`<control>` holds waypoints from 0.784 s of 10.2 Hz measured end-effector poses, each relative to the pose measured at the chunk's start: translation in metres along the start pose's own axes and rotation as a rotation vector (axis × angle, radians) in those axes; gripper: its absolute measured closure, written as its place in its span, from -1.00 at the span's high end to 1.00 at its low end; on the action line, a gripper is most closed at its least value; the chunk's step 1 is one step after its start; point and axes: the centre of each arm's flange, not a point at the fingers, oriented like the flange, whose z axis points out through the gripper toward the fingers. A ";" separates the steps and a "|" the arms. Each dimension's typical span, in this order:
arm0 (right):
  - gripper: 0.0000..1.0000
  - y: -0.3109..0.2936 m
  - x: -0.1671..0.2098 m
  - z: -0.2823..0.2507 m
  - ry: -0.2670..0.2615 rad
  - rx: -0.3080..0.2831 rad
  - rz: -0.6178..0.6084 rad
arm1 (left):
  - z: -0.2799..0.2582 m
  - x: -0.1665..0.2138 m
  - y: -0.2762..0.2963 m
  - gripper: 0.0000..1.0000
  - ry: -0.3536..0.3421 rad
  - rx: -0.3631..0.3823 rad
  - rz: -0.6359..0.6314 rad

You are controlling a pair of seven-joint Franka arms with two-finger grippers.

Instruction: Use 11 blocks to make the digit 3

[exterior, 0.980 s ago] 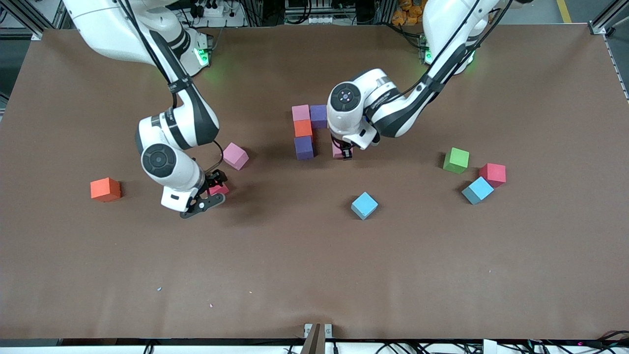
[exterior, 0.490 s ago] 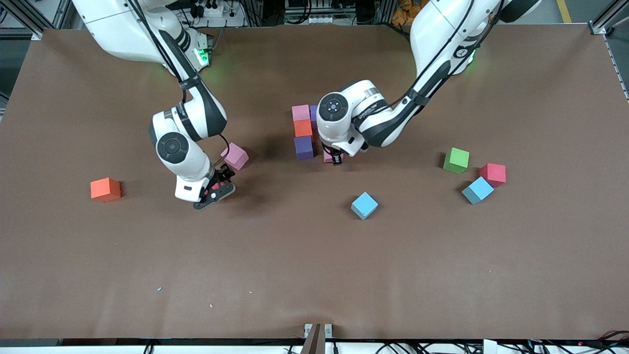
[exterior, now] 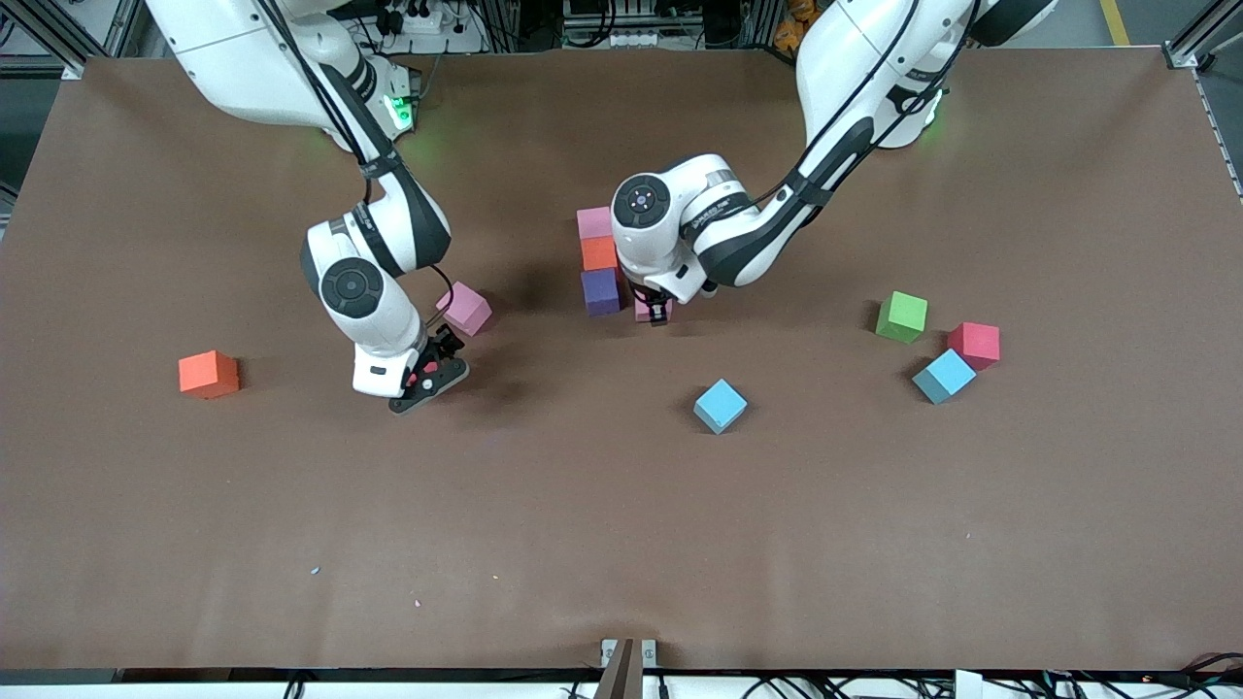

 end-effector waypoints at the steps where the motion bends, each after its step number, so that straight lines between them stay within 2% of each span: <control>1: 1.00 -0.001 -0.001 0.006 -0.004 0.000 -0.002 | 0.001 -0.002 -0.003 0.22 0.001 0.000 0.005; 5: 0.97 0.000 -0.005 0.032 -0.033 0.010 -0.001 | 0.008 -0.010 -0.018 0.22 0.018 -0.006 0.021; 6: 0.77 0.002 -0.007 0.034 -0.037 0.011 0.003 | 0.010 -0.012 -0.020 0.22 0.026 -0.017 0.023; 7: 0.37 0.003 -0.007 0.034 -0.037 0.011 0.005 | 0.010 -0.013 -0.021 0.22 0.030 -0.028 0.030; 8: 0.23 0.003 -0.006 0.033 -0.033 0.011 0.006 | 0.010 -0.014 -0.021 0.22 0.032 -0.033 0.032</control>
